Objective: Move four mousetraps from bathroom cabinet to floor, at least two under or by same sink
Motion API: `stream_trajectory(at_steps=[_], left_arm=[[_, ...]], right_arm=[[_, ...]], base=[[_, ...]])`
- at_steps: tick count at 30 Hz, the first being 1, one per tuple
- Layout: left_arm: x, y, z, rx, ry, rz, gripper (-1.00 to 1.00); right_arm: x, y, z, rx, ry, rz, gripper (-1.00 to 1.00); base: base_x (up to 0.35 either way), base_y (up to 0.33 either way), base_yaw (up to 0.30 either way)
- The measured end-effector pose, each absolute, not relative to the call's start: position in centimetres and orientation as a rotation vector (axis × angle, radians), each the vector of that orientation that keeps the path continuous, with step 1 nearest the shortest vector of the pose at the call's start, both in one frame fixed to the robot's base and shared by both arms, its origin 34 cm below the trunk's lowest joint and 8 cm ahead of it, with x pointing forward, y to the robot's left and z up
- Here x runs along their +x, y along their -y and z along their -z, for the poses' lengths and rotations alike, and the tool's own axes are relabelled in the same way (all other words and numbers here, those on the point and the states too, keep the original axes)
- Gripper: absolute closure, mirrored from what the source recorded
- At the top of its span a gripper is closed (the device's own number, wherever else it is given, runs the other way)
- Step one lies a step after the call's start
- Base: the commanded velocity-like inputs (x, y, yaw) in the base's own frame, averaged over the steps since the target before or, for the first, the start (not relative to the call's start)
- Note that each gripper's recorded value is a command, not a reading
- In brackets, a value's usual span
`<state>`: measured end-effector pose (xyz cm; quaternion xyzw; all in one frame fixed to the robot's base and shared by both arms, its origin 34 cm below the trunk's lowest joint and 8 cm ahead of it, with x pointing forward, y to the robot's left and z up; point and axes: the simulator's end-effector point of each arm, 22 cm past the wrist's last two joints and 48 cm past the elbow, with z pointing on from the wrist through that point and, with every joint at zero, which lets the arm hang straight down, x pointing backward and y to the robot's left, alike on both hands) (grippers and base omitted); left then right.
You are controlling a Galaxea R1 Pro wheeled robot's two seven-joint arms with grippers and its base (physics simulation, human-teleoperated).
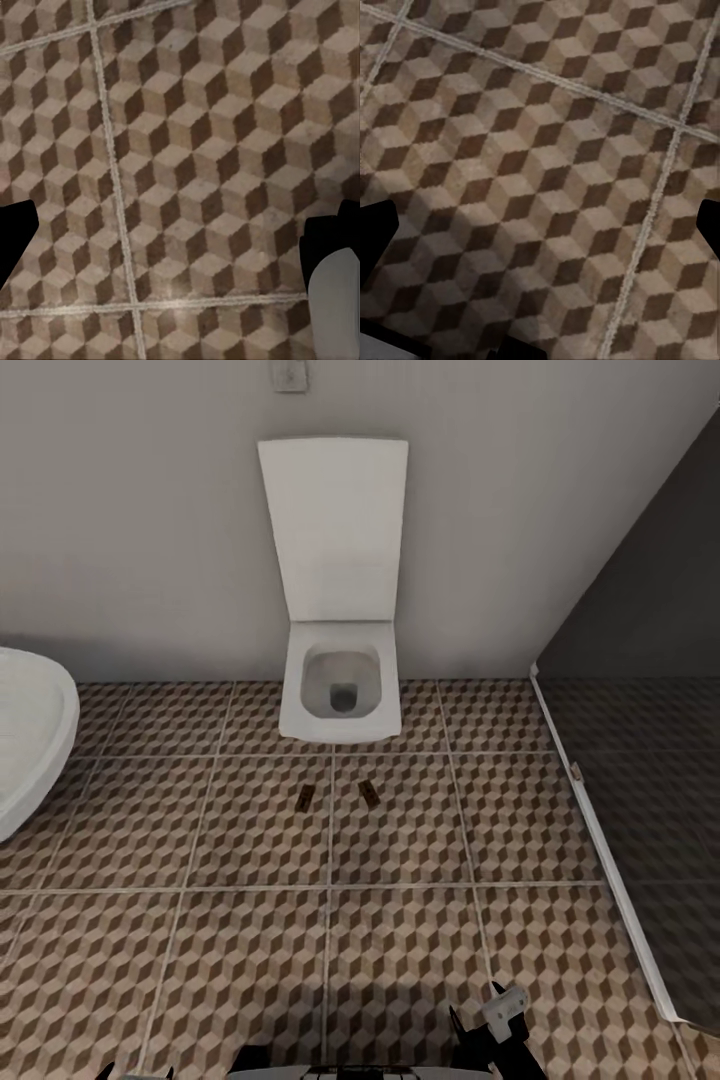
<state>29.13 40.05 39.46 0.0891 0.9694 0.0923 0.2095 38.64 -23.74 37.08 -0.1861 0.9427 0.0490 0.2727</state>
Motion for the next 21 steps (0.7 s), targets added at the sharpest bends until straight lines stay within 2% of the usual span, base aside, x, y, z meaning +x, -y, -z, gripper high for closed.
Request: stream_trajectory(at_steps=[21], left_arm=[[29.0,-37.6,-42.6,0.221,-2.705,-0.218,-1.0]], right_arm=[[38.7,23.9,-40.6,-0.501,-2.544,-0.126,-1.0]], base=[[0.0,0.0,0.0]])
